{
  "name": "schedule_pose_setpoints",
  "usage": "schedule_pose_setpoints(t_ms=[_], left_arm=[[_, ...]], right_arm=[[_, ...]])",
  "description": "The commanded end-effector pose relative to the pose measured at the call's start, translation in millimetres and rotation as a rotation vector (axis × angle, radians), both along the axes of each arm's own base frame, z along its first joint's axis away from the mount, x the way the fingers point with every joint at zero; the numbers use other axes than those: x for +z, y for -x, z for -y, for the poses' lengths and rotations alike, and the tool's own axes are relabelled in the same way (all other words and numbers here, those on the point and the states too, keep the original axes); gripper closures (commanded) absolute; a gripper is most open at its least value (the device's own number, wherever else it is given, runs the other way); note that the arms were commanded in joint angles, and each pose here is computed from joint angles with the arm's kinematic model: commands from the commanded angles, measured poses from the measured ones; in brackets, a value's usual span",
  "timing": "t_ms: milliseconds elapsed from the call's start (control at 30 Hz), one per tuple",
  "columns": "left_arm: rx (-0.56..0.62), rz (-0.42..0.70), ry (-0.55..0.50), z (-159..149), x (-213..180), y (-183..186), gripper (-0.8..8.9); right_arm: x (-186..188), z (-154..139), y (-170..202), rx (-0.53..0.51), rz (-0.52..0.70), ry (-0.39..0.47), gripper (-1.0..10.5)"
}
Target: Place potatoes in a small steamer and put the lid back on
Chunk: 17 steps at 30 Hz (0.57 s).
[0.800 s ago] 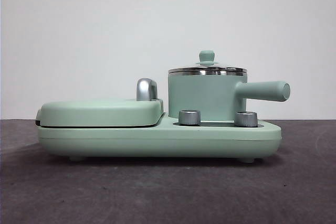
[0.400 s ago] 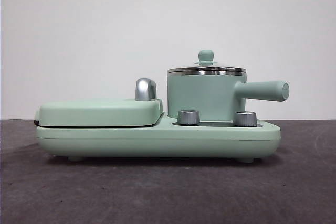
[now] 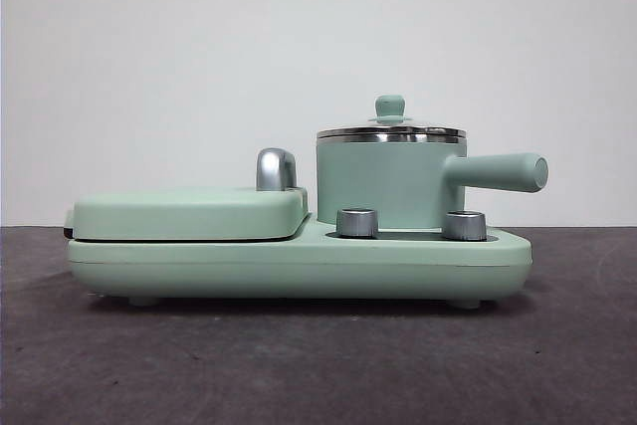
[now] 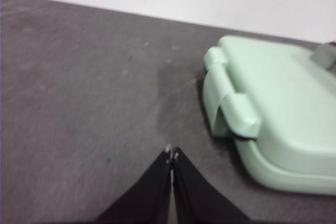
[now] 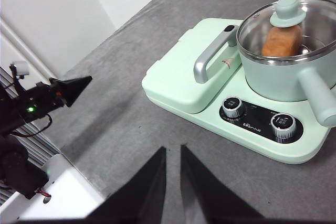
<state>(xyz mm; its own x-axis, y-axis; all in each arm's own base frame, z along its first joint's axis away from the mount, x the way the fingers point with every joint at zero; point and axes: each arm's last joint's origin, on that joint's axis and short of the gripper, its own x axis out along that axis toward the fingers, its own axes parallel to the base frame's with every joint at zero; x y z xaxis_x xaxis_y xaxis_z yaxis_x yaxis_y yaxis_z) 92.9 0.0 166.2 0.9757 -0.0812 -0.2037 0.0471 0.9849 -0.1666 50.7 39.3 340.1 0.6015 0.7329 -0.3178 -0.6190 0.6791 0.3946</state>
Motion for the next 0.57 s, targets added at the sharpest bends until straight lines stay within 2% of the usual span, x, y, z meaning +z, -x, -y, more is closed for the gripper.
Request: schedule_pose_setpoints(t_ms=[33,300,567], left_arm=[[0.010,-0.002,-0.009,-0.5,-5.3,-0.9,8.08],[0.075,-0.035,-0.027,-1.5,-17.6,-2.5,8.08],[0.081,0.024,-0.052,-0.3,-17.2,-2.7,8.08]], right_arm=[[2.7,-0.4,0.0,0.006,0.011,-0.009,9.1],[2.7,-0.4,0.0,0.006,0.011,-0.009,9.1],[2.7,-0.4,0.0,0.006,0.011,-0.008,9.1]])
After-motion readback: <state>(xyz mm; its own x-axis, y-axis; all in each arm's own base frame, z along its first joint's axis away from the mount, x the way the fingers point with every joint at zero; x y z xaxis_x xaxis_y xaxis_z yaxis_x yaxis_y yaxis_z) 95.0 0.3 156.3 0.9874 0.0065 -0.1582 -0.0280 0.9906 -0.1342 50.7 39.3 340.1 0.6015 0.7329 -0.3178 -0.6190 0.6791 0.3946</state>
